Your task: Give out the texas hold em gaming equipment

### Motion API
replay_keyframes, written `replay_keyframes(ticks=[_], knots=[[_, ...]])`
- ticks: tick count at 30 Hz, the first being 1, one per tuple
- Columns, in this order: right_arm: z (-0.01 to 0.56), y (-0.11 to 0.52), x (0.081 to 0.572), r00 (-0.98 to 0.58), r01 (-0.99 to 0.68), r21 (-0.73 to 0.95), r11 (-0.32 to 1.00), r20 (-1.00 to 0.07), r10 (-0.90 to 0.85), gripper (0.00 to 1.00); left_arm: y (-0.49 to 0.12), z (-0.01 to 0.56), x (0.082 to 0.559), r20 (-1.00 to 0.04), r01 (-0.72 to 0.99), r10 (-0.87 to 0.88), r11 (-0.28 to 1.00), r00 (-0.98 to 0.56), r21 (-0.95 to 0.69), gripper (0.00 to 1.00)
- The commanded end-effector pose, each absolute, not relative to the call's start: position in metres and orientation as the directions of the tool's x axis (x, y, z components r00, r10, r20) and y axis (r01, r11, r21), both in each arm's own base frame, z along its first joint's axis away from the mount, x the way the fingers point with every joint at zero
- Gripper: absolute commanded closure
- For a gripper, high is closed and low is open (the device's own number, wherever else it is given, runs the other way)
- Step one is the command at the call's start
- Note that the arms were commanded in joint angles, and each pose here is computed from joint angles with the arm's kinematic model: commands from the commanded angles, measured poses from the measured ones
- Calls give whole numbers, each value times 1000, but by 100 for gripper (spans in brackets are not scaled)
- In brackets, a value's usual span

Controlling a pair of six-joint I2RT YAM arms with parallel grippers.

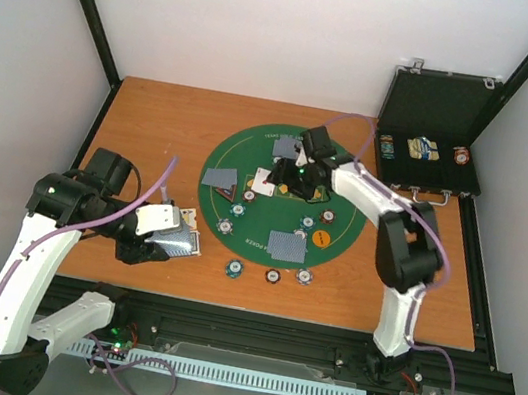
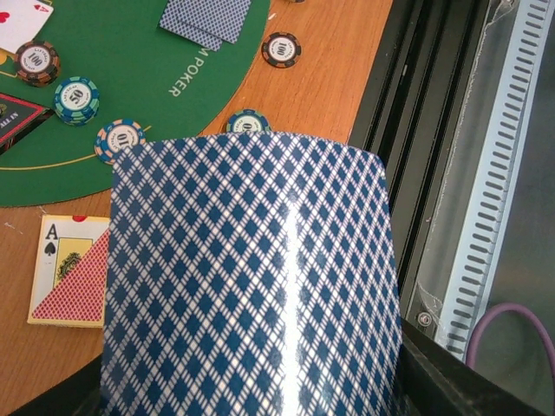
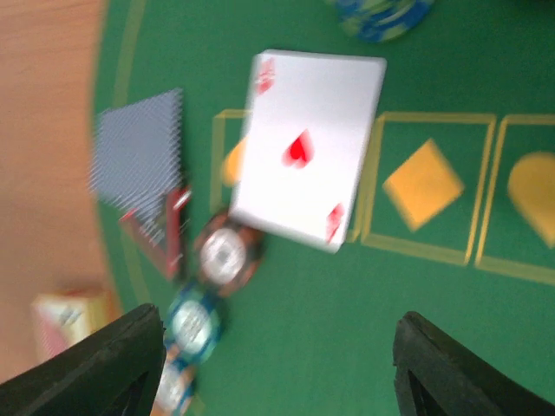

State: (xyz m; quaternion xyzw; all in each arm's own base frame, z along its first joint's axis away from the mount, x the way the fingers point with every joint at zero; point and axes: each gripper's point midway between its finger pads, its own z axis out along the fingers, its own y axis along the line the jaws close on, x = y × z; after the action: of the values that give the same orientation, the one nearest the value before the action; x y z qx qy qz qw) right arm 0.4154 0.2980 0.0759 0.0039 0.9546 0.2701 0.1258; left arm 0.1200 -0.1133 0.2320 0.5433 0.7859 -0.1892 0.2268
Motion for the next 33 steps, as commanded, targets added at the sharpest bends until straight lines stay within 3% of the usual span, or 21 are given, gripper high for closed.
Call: replay_keyframes(ticks=[1, 7, 15, 24, 33], knots=[[165, 319, 371, -934, -212, 661, 720, -354, 50, 26, -117, 235, 122, -584, 945, 759, 324, -287, -43, 87], [217, 356, 265, -939, -319, 816, 482, -343, -40, 15, -119, 237, 123, -595, 944, 749, 326, -292, -52, 87], [257, 398, 180, -928, -371, 892, 258, -347, -135, 11, -120, 237, 122, -595, 943, 747, 327, -296, -59, 87], [273, 432, 143, -901, -398, 910, 118, -363, -238, 12, -121, 240, 121, -604, 943, 740, 326, -296, -62, 87], [270, 455, 129, -885, -395, 915, 82, -355, -300, 12, -125, 246, 123, -624, 945, 727, 320, -287, -61, 87]])
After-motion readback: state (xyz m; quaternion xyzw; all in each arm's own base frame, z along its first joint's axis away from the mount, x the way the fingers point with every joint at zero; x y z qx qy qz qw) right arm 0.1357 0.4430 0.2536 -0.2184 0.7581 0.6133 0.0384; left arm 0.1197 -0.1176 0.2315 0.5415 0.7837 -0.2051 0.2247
